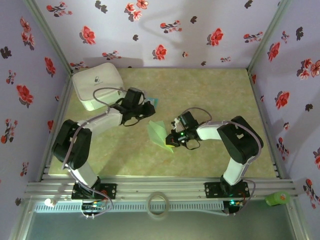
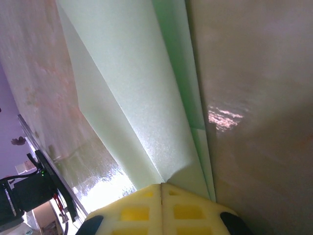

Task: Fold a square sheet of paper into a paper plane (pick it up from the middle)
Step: Fourth fold the wing at the center of the table.

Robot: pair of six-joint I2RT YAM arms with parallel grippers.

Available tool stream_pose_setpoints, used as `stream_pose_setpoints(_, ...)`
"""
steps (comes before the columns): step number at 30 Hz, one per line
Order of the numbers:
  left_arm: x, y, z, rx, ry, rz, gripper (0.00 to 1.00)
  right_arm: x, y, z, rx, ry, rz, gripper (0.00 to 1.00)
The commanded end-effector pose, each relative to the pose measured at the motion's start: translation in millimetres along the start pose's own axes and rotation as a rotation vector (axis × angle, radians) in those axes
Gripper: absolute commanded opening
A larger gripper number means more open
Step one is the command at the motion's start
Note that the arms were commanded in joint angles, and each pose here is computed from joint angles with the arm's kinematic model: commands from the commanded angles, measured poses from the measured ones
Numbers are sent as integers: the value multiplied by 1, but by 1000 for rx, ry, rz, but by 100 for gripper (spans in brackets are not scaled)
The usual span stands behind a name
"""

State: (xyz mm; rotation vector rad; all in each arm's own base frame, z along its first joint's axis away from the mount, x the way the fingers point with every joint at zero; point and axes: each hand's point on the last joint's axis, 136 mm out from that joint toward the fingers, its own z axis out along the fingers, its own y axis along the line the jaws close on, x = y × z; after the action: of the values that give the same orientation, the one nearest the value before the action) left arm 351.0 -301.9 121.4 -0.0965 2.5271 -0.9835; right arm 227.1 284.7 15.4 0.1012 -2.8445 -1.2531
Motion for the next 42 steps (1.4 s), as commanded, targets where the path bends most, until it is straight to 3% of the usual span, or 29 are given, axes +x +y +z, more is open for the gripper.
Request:
stream_pose_setpoints(1, 50, 0, 26, 26, 117, -57, 9, 14, -38, 4, 128, 47, 91, 1)
stream_pose_setpoints(4, 72, 5, 42, 11, 157, -74, 8, 15, -40, 3, 133, 43, 93, 1)
stream_pose_setpoints(14, 100, 58, 65, -92, 177, -101, 8, 20, -40, 1, 125, 48, 108, 2)
stream_pose_setpoints(22, 112, 83, 62, -145, 198, -109, 7, -6, 18, -32, 19, -53, 52, 5)
stream_pose_setpoints(26, 114, 85, 58, -149, 202, -104, 7, -17, 21, -48, 50, -134, 69, 5)
stream_pose_setpoints(33, 117, 87, 53, -146, 201, -97, 7, -20, 28, -34, -25, -123, 112, 3)
stream_pose_setpoints(42, 117, 87, 52, -138, 204, -87, 7, -21, 31, -12, -7, -74, 86, 2)
